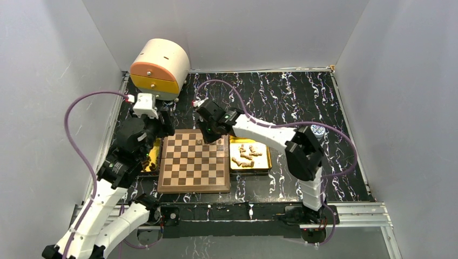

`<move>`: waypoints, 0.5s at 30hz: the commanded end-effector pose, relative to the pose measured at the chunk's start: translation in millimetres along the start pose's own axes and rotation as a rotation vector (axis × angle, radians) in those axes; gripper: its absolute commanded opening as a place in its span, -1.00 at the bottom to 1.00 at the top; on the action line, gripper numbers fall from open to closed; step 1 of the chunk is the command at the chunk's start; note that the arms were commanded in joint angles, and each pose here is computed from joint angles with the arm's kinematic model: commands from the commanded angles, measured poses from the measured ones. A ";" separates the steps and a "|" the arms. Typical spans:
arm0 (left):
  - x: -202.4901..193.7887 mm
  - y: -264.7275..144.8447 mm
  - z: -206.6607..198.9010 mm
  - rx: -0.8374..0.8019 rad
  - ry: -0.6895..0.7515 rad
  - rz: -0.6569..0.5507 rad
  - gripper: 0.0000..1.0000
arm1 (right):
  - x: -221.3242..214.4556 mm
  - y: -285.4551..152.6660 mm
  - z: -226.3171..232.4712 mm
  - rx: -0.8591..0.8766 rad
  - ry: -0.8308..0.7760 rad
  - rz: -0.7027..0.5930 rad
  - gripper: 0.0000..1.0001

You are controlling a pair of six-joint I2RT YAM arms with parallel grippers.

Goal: Set up the chess pieces on the board
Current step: Place the chess piece on the chessboard.

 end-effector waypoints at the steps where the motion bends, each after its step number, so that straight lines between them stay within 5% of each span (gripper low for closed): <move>1: 35.1 -24.5 14.2 0.030 -0.058 -0.099 0.29 | 28.9 7.1 25.9 0.028 -0.033 -0.049 -0.60; 15: 41.8 -38.6 20.5 0.041 -0.081 -0.137 0.29 | 42.3 58.4 52.0 0.003 -0.142 -0.011 -0.56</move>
Point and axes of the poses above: each gripper's point midway between its finger pads, its own y axis out along the fingers, its own z axis along the line the jaws close on, x = y × z, the point moved 2 cm from there along -y, back along the fingers, and after that the axes turned 12 degrees about y, right-handed, at the moved point
